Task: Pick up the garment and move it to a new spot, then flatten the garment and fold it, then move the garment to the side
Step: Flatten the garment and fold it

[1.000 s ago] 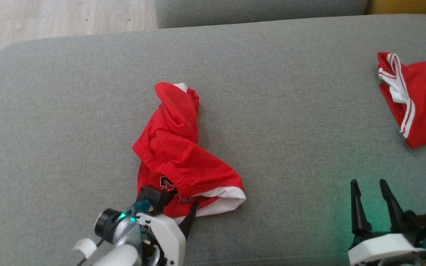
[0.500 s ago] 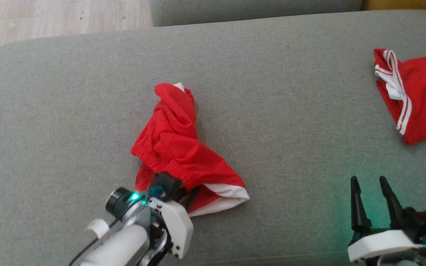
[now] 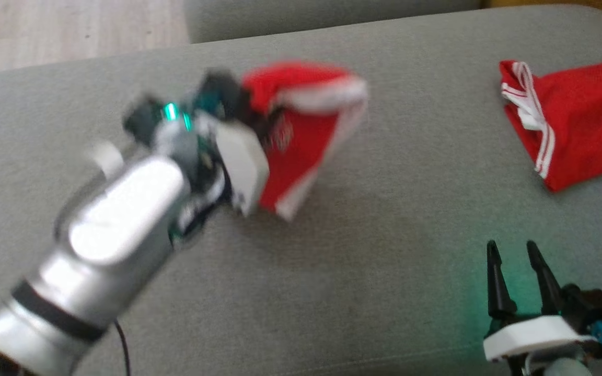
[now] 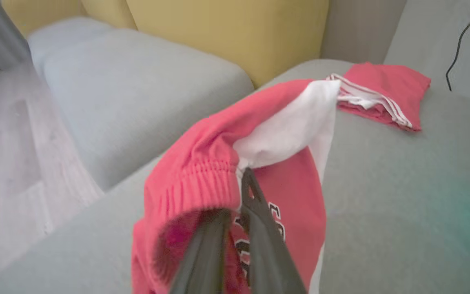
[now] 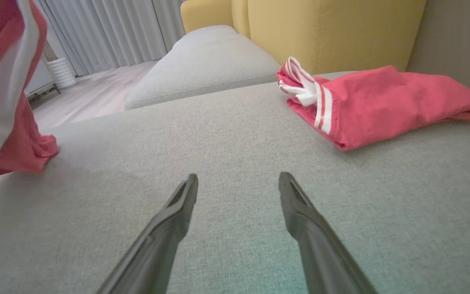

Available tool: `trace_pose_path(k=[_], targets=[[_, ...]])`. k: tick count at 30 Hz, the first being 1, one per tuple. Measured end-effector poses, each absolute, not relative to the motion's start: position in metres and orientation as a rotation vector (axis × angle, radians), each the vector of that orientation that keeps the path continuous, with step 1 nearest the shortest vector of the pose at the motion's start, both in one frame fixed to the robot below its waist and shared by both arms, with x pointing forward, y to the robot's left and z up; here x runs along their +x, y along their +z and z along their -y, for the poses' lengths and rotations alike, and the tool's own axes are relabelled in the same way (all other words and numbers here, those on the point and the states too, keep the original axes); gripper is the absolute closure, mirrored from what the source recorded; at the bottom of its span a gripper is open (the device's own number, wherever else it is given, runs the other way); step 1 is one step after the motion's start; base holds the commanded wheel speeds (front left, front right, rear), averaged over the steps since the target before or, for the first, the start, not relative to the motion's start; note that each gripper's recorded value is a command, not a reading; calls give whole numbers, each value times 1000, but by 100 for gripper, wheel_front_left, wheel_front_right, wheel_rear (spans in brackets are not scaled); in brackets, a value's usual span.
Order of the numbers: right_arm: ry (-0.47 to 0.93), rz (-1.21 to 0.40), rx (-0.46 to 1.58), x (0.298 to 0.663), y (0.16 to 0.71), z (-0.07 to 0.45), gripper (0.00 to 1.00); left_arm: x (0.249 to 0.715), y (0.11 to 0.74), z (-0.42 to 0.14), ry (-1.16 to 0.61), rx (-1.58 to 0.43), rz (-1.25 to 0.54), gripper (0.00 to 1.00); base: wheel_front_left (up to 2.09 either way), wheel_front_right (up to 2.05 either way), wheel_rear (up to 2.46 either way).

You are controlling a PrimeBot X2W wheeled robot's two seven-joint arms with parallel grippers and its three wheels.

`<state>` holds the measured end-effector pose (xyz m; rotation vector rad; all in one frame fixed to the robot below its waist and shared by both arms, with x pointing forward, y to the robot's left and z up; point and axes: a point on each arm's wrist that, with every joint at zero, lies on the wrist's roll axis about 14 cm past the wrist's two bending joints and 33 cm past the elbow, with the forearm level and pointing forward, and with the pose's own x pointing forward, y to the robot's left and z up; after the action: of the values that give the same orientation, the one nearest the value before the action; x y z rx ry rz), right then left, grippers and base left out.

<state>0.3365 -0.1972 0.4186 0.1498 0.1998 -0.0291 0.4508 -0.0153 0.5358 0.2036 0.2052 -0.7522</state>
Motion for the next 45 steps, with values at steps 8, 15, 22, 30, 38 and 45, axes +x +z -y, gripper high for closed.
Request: trace_pose_path(k=[8,15,22,30,38,45], targets=[[-103,-183,177,331,423,217,0,501,592,45,-789,328,-77,100,0,0,0],[-180,-198,196,315,418,236,0,515,570,70,-819,314,-133,100,0,0,0],[-204,-211,194,312,414,242,0,491,513,79,-882,287,-279,100,0,0,0],[-169,-214,193,325,413,234,0,452,451,71,-909,199,-470,55,0,0,0],[-142,-223,187,330,411,227,0,447,448,65,-920,150,-483,0,0,0,0],[-141,-216,188,329,413,226,0,442,450,68,-945,143,-475,0,0,0,0]])
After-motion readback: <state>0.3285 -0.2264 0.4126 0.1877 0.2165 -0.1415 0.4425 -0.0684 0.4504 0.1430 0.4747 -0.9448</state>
